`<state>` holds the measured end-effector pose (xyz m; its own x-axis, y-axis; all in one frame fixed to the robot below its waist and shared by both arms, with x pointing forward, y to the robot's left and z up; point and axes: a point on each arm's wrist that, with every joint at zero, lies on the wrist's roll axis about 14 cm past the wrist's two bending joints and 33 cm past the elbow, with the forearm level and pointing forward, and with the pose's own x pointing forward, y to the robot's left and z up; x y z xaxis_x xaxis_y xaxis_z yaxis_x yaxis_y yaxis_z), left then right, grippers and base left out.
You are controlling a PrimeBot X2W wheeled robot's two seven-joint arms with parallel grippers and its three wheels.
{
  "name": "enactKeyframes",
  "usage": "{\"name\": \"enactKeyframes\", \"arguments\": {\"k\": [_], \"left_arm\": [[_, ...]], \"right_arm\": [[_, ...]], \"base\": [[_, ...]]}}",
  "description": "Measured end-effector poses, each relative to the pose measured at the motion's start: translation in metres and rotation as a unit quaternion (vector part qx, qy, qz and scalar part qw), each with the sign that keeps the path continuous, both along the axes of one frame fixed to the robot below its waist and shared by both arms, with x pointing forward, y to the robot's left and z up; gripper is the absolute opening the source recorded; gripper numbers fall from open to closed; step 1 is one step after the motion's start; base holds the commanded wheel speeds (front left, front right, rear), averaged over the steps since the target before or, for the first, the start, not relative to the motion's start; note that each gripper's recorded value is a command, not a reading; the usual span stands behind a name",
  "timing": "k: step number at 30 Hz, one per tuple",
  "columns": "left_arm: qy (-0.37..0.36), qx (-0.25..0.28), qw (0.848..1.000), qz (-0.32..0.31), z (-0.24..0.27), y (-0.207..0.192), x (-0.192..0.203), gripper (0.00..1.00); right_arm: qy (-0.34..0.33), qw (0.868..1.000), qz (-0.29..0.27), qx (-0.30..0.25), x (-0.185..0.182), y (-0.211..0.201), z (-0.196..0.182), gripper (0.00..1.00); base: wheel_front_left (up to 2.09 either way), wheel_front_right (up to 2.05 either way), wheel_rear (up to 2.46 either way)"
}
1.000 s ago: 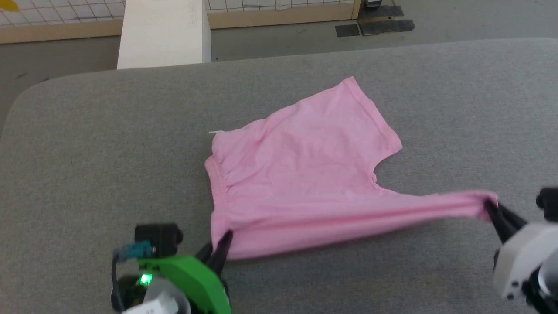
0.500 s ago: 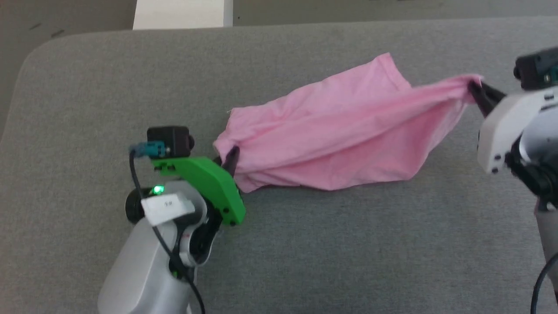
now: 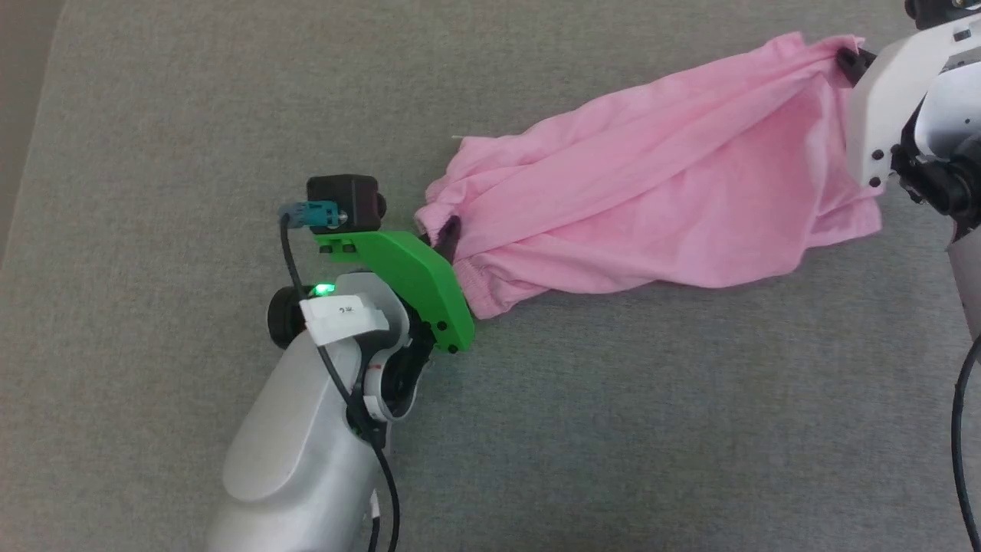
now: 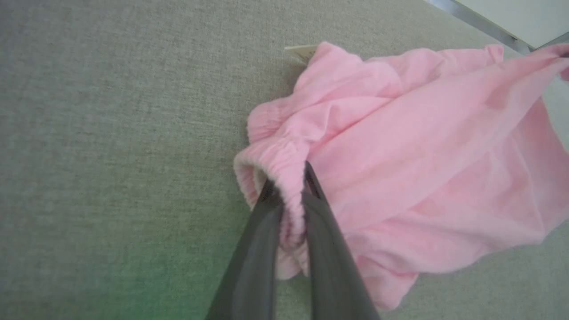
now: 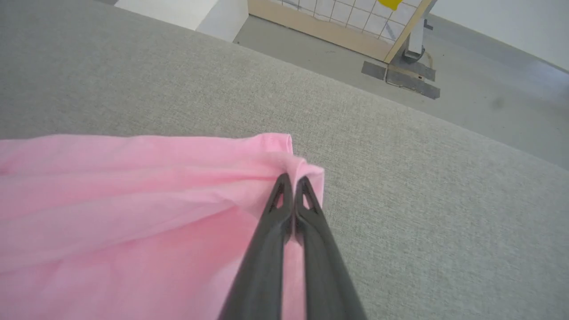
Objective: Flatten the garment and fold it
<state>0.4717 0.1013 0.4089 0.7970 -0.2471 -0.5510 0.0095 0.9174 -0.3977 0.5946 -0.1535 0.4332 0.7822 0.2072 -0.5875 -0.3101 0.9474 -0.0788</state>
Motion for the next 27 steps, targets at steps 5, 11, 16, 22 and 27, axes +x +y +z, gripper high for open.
{"name": "enactKeyframes", "arguments": {"k": [5, 11, 16, 22, 27], "left_arm": [[-0.001, -0.007, 1.000, 0.009, -0.007, 0.004, 0.001, 0.77], [-0.043, -0.012, 0.998, 0.039, 0.004, 0.015, 0.007, 1.00], [-0.077, -0.020, 0.995, 0.052, 0.019, 0.017, -0.001, 1.00], [-0.124, -0.008, 0.990, 0.058, 0.038, 0.022, -0.026, 1.00], [-0.162, -0.006, 0.985, 0.063, 0.048, 0.019, -0.050, 1.00]], "right_arm": [[0.042, 0.999, 0.016, -0.002, 0.008, 0.016, -0.029, 0.05], [0.033, 0.999, 0.027, 0.024, 0.012, 0.030, -0.030, 1.00], [-0.018, 0.997, 0.027, 0.066, 0.009, 0.034, -0.004, 1.00], [-0.066, 0.992, 0.015, 0.106, -0.022, 0.023, 0.020, 1.00], [-0.114, 0.984, -0.013, 0.133, -0.051, 0.003, 0.044, 1.00]], "base": [[0.00, 0.00, 0.00], [0.00, 0.00, 0.00], [0.00, 0.00, 0.00], [0.00, 0.00, 0.00], [0.00, 0.00, 0.00]]}}
